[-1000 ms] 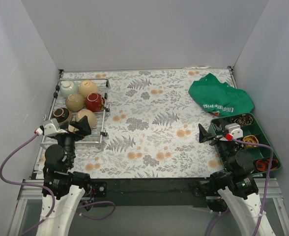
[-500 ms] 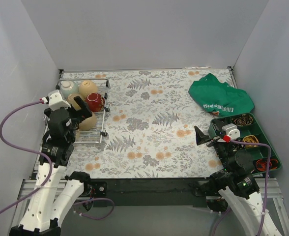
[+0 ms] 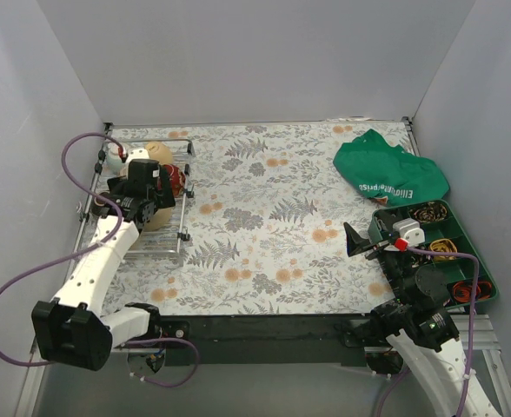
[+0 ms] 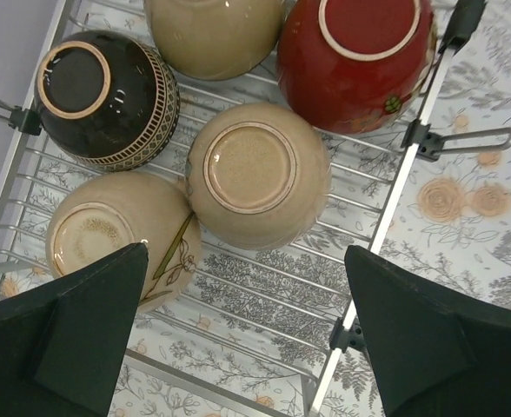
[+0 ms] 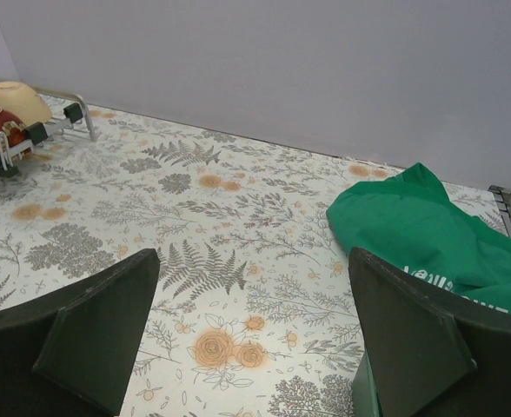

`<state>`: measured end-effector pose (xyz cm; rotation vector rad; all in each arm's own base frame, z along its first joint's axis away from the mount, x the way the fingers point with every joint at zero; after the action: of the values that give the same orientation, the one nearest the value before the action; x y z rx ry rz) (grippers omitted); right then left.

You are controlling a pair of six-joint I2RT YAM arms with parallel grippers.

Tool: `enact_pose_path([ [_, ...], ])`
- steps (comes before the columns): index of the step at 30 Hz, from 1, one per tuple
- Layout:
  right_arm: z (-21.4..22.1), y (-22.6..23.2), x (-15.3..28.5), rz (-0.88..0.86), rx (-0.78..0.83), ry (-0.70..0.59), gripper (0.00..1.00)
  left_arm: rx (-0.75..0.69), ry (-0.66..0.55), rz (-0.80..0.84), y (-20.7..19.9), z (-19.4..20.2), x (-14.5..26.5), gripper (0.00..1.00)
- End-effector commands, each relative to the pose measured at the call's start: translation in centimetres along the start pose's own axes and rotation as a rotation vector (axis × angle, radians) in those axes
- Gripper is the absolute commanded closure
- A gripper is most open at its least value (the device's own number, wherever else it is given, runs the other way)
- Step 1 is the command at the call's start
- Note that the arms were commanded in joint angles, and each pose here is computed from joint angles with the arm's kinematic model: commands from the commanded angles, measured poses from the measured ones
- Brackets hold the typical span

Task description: Unload the bowls from the dish rack

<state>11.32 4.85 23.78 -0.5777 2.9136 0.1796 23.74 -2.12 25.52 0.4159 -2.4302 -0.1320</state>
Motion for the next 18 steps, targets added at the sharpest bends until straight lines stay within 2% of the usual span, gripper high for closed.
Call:
enact_pose_path([
  [1, -2.8, -0.1, 2.4, -0.011, -0.042, -0.232, 0.01, -0.035, 0.017, -0.047, 0.0, -1.1, -0.5, 0.02],
  [9, -2.8, -0.1, 2.4, -0.010, -0.046, -0.230, 0.01, -0.118, 0.077, -0.135, -2.0, -1.8, -3.1, 0.02],
  [18, -2.8, 0.0, 2.4, -0.010, -0.049, -0.228, 0.01, -0.278, 0.141, -0.239, -5.2, -1.4, -6.1, 0.02],
])
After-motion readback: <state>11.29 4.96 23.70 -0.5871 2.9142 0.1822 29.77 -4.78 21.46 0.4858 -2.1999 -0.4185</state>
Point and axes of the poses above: each gripper's point midway between its finger pads, its own x axis back along the fingers, its own y axis along the line the jaws close on, z = x × y, the point moved 10 cm from there along x, back along the fingers, and after that the axes turned 8 degrees about -x, right-handed, at the moved point
